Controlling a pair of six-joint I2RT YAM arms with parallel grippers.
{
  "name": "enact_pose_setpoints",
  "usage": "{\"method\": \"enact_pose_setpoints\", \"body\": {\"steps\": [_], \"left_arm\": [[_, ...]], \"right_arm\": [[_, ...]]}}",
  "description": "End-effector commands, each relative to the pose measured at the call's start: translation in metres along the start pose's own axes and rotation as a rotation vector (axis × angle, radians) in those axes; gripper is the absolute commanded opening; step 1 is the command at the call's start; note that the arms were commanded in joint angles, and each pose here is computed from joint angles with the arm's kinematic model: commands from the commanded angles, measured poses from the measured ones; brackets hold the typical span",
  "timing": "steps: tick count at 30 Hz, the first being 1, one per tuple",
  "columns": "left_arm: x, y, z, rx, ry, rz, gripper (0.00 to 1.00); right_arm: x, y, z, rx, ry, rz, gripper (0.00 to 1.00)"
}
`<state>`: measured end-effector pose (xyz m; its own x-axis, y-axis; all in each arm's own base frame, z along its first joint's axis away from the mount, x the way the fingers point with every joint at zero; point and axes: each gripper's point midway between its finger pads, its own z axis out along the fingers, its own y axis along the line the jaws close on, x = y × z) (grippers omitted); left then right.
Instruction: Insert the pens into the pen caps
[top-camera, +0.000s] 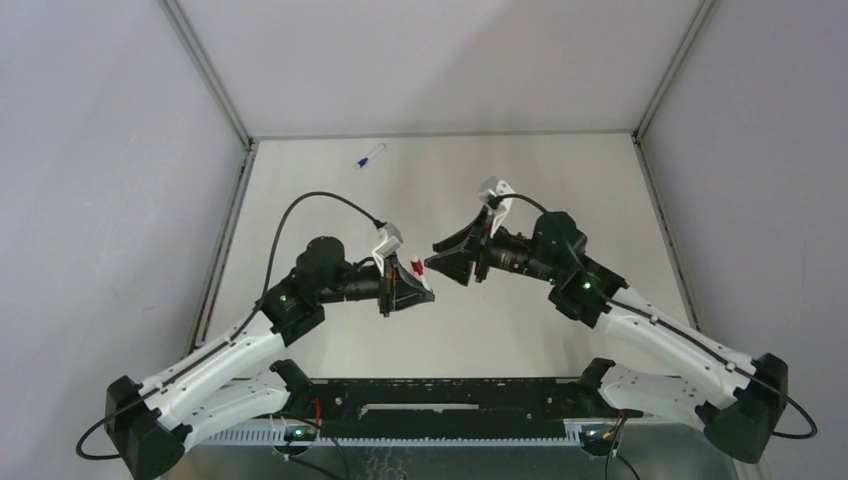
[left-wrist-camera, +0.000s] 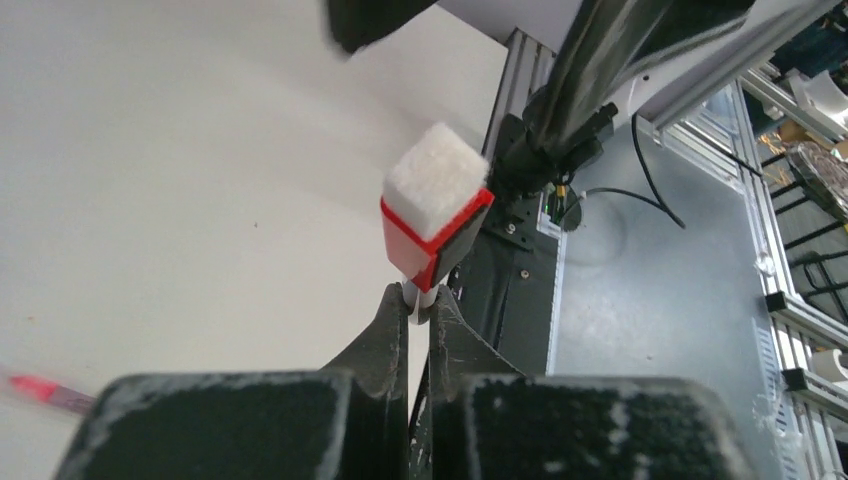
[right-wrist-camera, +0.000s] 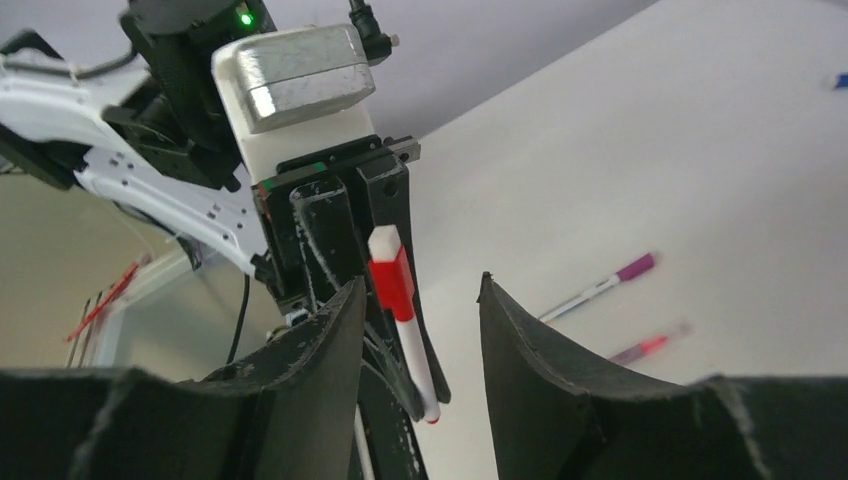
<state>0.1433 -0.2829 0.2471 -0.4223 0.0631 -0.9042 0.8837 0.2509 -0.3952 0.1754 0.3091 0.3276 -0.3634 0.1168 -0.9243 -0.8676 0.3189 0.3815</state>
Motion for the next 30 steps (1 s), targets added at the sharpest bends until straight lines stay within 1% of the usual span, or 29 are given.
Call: {"method": "enact_pose_setpoints", "body": {"steps": [1,13,21,25,26,27,28,30], "left_arm": [[0.004,-0.008,0.005,0.033,0.029,0.021,0.0],[0.004,-0.005,0.007,0.023,0.033,0.026,0.0],[0.001,-0.004,0.006,0.011,0.033,0.039,0.0],[0.001,-0.004,0.006,0.008,0.034,0.043,0.0],[0.001,-0.004,0.006,0.008,0.035,0.042,0.0],[0.001,-0.004,0.006,0.007,0.034,0.044,0.0],[0.001,-0.004,0.005,0.006,0.034,0.044,0.0],[0.0,-0.003,0.004,0.002,0.032,0.046,0.0]], "right_arm": [[-0.006,0.019,0.011,-0.105,0.031,-0.034,0.53],[0.002,0.023,0.021,-0.125,0.08,-0.043,0.53],[0.016,0.028,0.028,-0.142,0.149,-0.046,0.53],[0.021,0.027,0.031,-0.142,0.171,-0.043,0.5],[0.021,0.027,0.031,-0.143,0.176,-0.043,0.48],[0.022,0.027,0.032,-0.144,0.181,-0.042,0.44],[0.023,0.027,0.032,-0.145,0.186,-0.042,0.33],[0.024,0.026,0.033,-0.146,0.198,-0.04,0.06]]}}
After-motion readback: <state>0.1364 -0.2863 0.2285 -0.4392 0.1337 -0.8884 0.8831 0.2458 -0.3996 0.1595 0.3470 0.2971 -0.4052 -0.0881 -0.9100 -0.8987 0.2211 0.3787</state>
